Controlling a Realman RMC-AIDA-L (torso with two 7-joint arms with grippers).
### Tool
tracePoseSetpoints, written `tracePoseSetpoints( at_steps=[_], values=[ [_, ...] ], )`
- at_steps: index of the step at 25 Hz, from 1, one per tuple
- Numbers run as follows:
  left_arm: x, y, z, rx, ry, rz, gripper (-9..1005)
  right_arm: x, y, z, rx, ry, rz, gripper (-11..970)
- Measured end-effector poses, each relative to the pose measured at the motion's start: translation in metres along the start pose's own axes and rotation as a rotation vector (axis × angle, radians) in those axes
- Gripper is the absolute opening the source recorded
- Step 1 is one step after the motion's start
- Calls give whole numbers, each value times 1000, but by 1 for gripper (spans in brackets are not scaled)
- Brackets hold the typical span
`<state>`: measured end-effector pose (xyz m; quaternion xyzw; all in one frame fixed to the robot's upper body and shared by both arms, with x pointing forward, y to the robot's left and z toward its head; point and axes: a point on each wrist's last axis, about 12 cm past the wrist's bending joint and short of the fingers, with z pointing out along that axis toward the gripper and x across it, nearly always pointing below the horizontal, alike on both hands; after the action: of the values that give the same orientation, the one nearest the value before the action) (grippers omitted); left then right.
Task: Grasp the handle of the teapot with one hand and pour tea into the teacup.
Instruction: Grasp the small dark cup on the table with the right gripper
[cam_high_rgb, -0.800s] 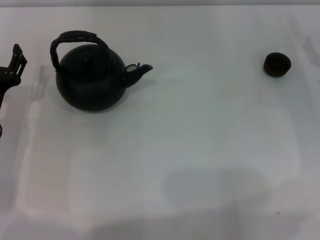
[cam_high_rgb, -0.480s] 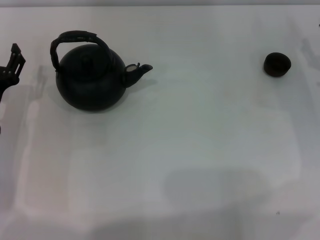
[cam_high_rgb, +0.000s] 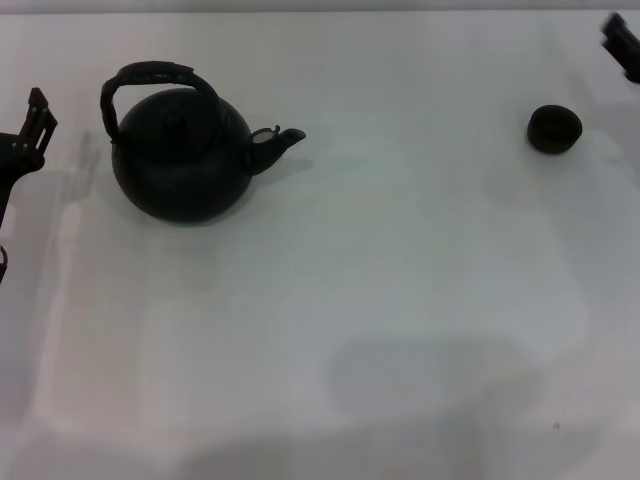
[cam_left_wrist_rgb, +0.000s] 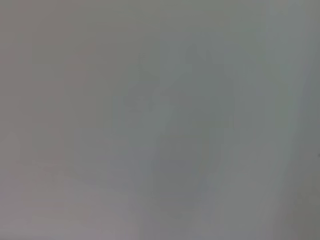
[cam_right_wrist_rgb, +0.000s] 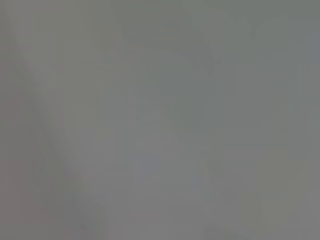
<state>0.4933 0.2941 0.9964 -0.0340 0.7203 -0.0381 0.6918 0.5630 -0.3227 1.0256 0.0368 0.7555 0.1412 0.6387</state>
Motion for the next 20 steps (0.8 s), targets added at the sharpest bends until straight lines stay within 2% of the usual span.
tracePoseSetpoints(
  at_steps=[3, 7, 14, 20],
  values=[
    [0, 1, -1, -4, 1, 1, 815, -17, 17, 17, -110, -3, -39, 840],
    [0, 2, 0, -7, -1, 3, 816, -44, 41, 41, -282, 79, -81, 840],
    [-1, 4, 1, -13, -6, 3, 816, -82, 87, 75, -571, 356, -213, 840],
    [-3, 3, 2, -13, -16, 2, 815, -109, 123, 95, -697, 583, -345, 839]
  ],
)
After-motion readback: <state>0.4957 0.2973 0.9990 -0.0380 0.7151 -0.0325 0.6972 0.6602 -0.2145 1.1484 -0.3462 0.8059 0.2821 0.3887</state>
